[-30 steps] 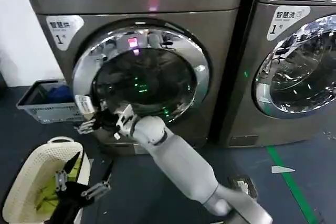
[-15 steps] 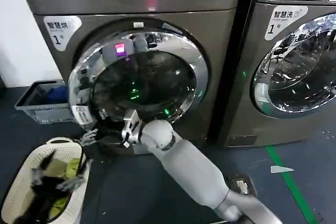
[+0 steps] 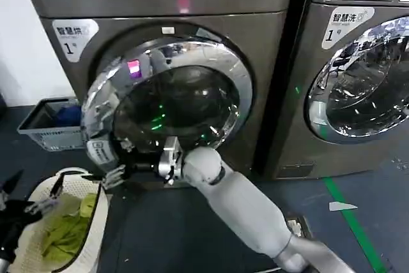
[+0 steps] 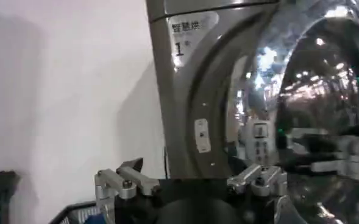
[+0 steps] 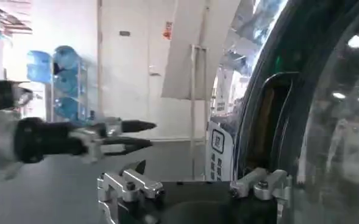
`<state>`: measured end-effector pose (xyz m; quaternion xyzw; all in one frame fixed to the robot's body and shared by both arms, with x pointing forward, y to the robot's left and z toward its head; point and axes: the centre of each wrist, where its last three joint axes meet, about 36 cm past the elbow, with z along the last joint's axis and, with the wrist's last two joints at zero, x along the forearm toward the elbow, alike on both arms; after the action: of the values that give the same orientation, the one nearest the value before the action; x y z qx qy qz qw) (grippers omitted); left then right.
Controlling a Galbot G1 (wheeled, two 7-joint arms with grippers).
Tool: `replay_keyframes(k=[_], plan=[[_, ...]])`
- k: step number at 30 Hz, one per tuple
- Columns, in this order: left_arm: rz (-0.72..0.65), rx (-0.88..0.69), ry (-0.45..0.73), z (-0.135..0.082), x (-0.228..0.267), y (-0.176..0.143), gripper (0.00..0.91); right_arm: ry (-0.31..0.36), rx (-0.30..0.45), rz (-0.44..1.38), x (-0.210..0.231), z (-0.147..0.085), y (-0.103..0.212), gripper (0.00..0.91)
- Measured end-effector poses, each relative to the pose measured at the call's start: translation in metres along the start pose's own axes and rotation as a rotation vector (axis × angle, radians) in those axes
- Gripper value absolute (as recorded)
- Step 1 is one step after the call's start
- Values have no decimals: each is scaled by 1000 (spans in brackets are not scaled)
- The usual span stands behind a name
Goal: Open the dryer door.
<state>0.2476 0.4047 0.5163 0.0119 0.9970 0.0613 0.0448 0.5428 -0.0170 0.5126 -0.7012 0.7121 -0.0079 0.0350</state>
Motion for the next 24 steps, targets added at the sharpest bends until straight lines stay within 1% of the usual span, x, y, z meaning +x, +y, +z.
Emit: replay_keyframes(k=[4,11,24], plan=[[7,13,-18,1,-12,5,907,5,8,-12,6,-1,2,907],[30,28,-48,-2,-33,11,907,9,0,-44,21,0,5,907],[77,26,-72,-7,-53,5,907,22,10,-47,45,-1,21,907]])
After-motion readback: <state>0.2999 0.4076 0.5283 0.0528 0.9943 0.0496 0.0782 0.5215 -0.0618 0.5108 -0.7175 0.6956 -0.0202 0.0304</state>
